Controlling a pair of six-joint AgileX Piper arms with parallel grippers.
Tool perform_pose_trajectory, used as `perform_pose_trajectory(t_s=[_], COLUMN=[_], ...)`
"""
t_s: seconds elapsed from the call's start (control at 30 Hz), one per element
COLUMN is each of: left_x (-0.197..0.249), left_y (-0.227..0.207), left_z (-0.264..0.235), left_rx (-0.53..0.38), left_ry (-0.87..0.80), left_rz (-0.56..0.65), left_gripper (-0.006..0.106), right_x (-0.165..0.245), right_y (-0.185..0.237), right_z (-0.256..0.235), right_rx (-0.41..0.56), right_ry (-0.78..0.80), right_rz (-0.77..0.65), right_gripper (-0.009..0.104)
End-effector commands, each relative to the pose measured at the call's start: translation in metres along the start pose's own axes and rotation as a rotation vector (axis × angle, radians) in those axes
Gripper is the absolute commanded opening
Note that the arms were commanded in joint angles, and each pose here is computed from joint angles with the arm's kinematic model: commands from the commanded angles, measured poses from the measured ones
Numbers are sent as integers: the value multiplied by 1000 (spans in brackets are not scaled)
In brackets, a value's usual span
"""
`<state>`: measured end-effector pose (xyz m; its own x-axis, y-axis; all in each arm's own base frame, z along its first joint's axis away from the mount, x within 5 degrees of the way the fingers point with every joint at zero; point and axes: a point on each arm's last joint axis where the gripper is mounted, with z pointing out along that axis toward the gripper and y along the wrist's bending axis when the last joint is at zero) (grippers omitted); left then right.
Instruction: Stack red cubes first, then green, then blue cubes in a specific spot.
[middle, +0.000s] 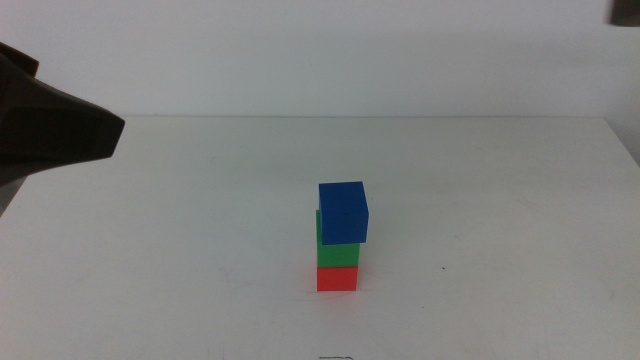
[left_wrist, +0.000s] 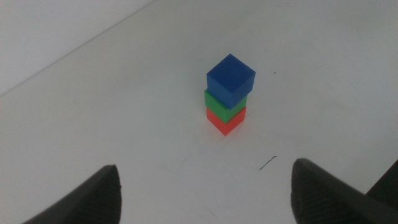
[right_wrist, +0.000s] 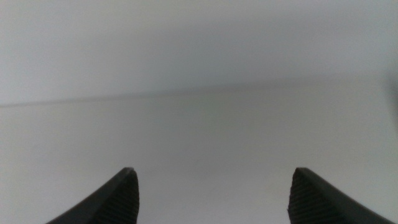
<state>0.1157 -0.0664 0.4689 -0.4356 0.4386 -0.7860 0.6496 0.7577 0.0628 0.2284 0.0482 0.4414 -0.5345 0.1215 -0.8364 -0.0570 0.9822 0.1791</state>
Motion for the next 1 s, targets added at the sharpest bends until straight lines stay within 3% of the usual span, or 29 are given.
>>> perform_pose_trajectory(t_s=[0.0, 0.13, 0.47, 0.57, 0.77, 0.97], left_x=[-10, -10, -10, -4, 22, 54], left_y=[0, 0, 0, 7, 34, 50], left_z=[-7, -7, -7, -11, 2, 7], left_rx=[-13, -13, -13, -131, -407, -613], left_ry=[-95, -95, -95, -158, -479, -600], left_rz=[0, 0, 0, 1, -207, -235], left_gripper=[94, 94, 94, 94, 94, 94], right_x=[-7, 8, 7, 7, 7, 7], right_y=[-10, -21, -20, -20, -20, -20], right_z=[-23, -27, -26, -26, -26, -26], right_rx=[-4, 20, 11, 11, 11, 11], right_ry=[-217, -292, -345, -345, -345, -345], right_rz=[-96, -169, -171, -172, -172, -172], right_gripper=[61, 61, 61, 61, 61, 61])
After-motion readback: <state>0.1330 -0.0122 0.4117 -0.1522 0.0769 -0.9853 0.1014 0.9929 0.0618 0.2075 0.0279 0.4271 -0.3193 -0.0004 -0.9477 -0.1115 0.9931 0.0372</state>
